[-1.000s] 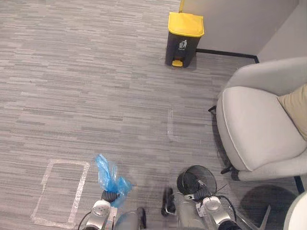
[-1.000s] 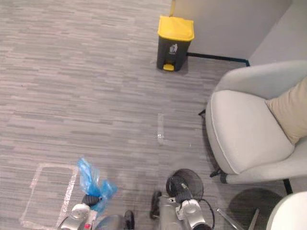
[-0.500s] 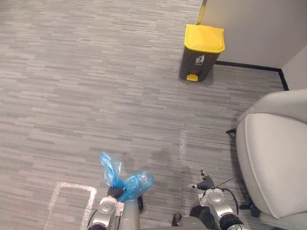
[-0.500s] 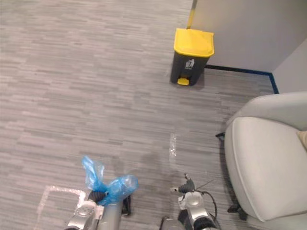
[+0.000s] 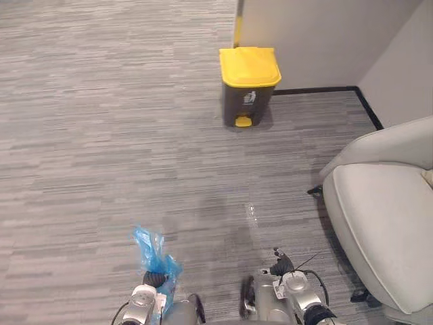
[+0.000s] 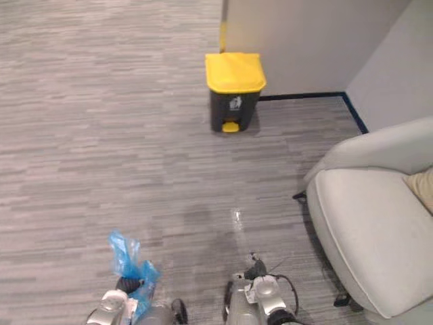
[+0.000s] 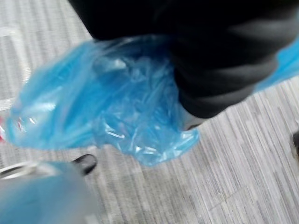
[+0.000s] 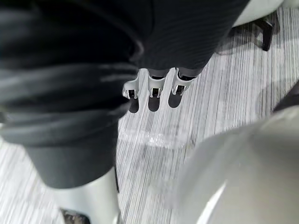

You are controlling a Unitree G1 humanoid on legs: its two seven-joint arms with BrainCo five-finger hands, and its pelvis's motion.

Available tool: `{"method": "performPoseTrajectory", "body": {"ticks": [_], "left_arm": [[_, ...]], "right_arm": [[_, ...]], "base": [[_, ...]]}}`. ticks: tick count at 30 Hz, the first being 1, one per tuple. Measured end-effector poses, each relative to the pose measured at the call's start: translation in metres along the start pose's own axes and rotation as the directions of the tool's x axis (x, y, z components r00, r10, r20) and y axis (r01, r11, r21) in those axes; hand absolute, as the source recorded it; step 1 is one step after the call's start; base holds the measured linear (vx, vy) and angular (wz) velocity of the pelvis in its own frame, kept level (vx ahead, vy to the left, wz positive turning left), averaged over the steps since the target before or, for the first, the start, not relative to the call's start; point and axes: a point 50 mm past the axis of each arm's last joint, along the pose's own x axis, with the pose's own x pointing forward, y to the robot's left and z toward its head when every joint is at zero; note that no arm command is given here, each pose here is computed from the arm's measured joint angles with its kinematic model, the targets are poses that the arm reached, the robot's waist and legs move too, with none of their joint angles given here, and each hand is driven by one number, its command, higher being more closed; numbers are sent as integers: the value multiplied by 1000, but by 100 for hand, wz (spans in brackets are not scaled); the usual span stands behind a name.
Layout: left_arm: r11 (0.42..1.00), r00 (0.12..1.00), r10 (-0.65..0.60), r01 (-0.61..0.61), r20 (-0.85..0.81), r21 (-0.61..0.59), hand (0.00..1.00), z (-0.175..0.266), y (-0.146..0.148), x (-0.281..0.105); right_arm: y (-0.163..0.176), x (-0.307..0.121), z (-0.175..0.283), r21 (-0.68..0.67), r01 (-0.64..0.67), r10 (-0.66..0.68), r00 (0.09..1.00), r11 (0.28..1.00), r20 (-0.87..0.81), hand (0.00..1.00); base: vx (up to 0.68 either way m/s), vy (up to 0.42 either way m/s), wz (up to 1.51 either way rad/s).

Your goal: Gather rubbish on tea table into small bin, then transfer packed bag to large trash can.

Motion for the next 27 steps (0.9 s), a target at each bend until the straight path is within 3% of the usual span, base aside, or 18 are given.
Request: {"method": "performPoseTrajectory", "body": {"ticks": [8,13,16,27], "left_arm": [[998,999,-18,21,36,-67,100,13,-15,1],[995,998,-49,53,45,-81,100,15,-24,-1],[994,996,-74,77,39,-82,100,13,-33,-3],[999,999,-39,39,-10,0,100,-3,-9,-2]], "right_arm": [[-5,-6,-24,38,25,-22,997,999,-73,0],[-4,-3,-8,70,33,-31,999,997,-28,0],[-13,-6,-24,70,65,-59,995,995,-77,0],[0,-6,-24,51,16,-12,996,999,-86,0]], "base": [[361,-100,5],[313,141,-21],[328,282,-6],[337,139,-10]]}}
